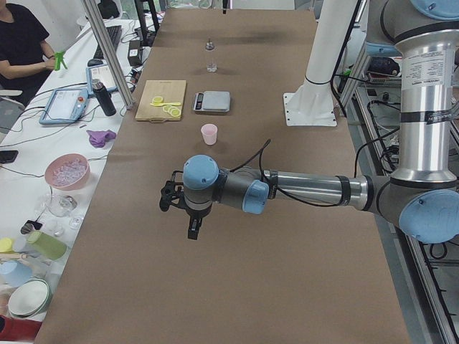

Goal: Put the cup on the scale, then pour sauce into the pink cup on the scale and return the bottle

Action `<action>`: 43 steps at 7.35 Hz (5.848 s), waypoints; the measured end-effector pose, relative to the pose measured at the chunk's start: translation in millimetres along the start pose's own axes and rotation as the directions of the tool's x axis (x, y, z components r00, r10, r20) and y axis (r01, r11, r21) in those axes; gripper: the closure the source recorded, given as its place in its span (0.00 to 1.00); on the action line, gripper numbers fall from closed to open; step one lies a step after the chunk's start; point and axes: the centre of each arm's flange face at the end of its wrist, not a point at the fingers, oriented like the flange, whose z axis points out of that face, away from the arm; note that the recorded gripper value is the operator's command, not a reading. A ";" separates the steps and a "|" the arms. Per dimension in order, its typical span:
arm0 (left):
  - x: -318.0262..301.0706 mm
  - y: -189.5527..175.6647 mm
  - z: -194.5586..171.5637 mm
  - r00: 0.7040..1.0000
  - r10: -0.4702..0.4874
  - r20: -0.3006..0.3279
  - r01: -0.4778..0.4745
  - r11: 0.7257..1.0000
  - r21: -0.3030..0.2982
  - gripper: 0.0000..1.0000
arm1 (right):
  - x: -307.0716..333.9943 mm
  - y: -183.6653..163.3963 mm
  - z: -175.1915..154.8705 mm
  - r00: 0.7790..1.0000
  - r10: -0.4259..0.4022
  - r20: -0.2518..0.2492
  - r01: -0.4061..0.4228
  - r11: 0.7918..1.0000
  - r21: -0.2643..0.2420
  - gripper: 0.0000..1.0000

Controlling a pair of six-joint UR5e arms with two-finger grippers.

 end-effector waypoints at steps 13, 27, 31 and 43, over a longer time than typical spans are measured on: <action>382.3 -92.8 61.4 0.930 -0.357 -0.089 0.355 0.934 -0.042 0.02 | -18.8 -7.6 4.1 0.999 0.018 0.040 -0.018 1.000 -0.016 0.00; 477.3 -48.6 192.9 0.936 -0.348 -0.049 0.345 0.936 -0.064 1.00 | -22.9 -7.3 10.0 0.997 0.044 0.058 -0.042 0.998 -0.035 0.00; 455.3 -53.8 141.4 0.918 -0.387 -0.086 0.377 0.919 -0.112 1.00 | -21.7 -7.2 11.0 0.997 0.047 0.056 -0.045 0.998 -0.037 0.00; 716.1 -95.2 117.7 0.746 -0.663 0.063 0.665 0.735 -0.133 1.00 | -35.2 -13.8 7.8 0.997 0.023 0.068 -0.021 0.999 -0.030 0.00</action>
